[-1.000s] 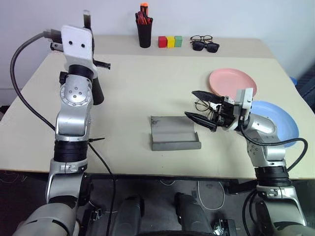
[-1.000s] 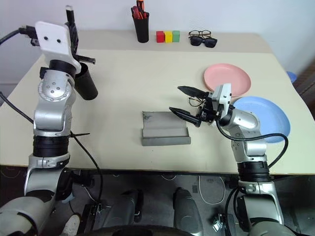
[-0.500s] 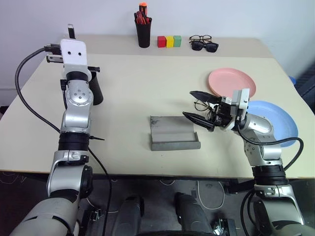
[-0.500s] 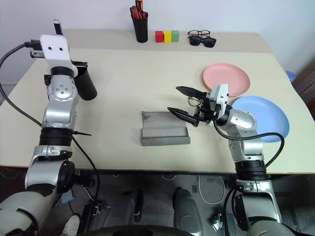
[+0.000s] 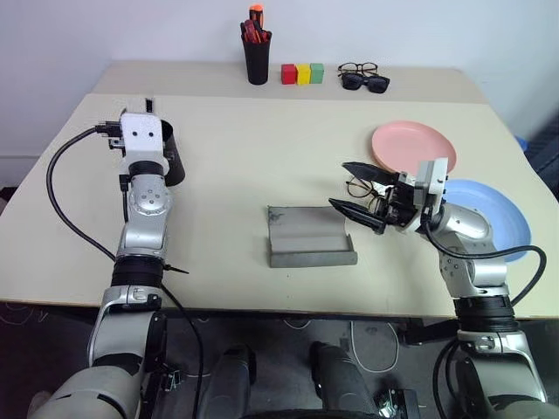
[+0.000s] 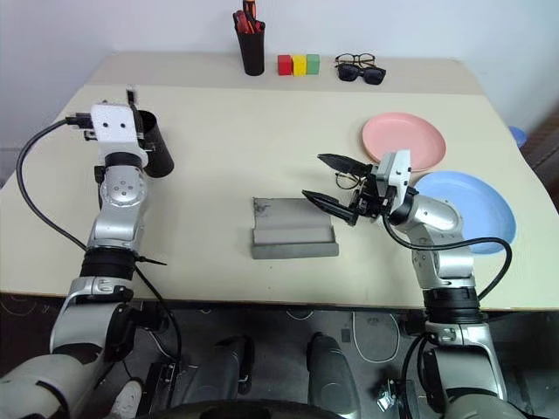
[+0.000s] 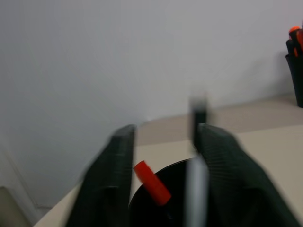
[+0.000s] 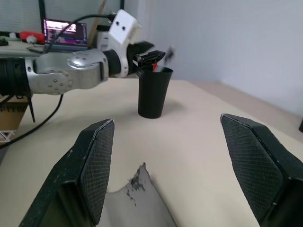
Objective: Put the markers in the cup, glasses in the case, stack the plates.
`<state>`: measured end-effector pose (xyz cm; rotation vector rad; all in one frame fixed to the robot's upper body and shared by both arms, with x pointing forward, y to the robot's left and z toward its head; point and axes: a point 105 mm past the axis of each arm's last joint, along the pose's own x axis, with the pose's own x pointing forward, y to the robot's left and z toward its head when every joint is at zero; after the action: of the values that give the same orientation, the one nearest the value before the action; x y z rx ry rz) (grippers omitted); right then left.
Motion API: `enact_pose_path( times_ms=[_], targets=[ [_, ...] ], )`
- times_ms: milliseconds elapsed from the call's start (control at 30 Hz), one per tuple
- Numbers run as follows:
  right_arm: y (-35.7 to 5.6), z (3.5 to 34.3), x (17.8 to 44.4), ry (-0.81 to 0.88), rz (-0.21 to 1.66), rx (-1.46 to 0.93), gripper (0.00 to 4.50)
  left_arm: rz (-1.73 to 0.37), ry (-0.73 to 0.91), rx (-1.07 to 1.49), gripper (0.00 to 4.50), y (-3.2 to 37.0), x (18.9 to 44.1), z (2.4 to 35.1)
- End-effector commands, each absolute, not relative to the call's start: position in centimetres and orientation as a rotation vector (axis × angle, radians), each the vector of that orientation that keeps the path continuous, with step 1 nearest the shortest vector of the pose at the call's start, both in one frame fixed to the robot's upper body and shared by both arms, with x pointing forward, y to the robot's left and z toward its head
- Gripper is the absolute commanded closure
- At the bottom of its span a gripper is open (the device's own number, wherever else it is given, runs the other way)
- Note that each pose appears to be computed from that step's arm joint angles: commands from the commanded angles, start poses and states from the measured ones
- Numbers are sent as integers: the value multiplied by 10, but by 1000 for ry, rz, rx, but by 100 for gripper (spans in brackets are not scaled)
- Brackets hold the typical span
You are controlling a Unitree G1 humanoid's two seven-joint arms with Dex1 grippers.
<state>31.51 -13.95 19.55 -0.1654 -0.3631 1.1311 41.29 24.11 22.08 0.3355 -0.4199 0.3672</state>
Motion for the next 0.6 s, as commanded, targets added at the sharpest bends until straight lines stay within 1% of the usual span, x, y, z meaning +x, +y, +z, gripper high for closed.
enact_pose_path(
  times_ms=[33, 133, 200, 267, 300, 367, 433, 500, 600],
  targets=[
    [-146, 212, 309, -417, 1117, -198, 85, 316, -513, 278, 133, 229, 405, 238],
    [-151, 214, 309, -415, 1092, -203, 85, 197, -545, 188, 133, 206, 403, 252],
    [-156, 213, 307, -400, 1071, -201, 85, 49, -518, 165, 133, 181, 404, 259],
    [-164, 209, 303, -357, 1052, -199, 85, -205, -374, 161, 133, 143, 403, 249],
    [-169, 206, 299, -328, 1041, -200, 85, -361, -316, 184, 133, 120, 396, 244],
    [-178, 200, 292, -270, 1021, -198, 85, -579, -230, 208, 133, 93, 383, 234],
    [-190, 192, 283, -202, 991, -189, 85, -795, -64, 204, 133, 76, 370, 212],
    [-204, 185, 273, -143, 946, -173, 85, -1008, 109, 172, 133, 64, 351, 196],
    [-225, 173, 253, -69, 865, -164, 85, -1219, 253, 238, 133, 55, 331, 182]
  ],
)
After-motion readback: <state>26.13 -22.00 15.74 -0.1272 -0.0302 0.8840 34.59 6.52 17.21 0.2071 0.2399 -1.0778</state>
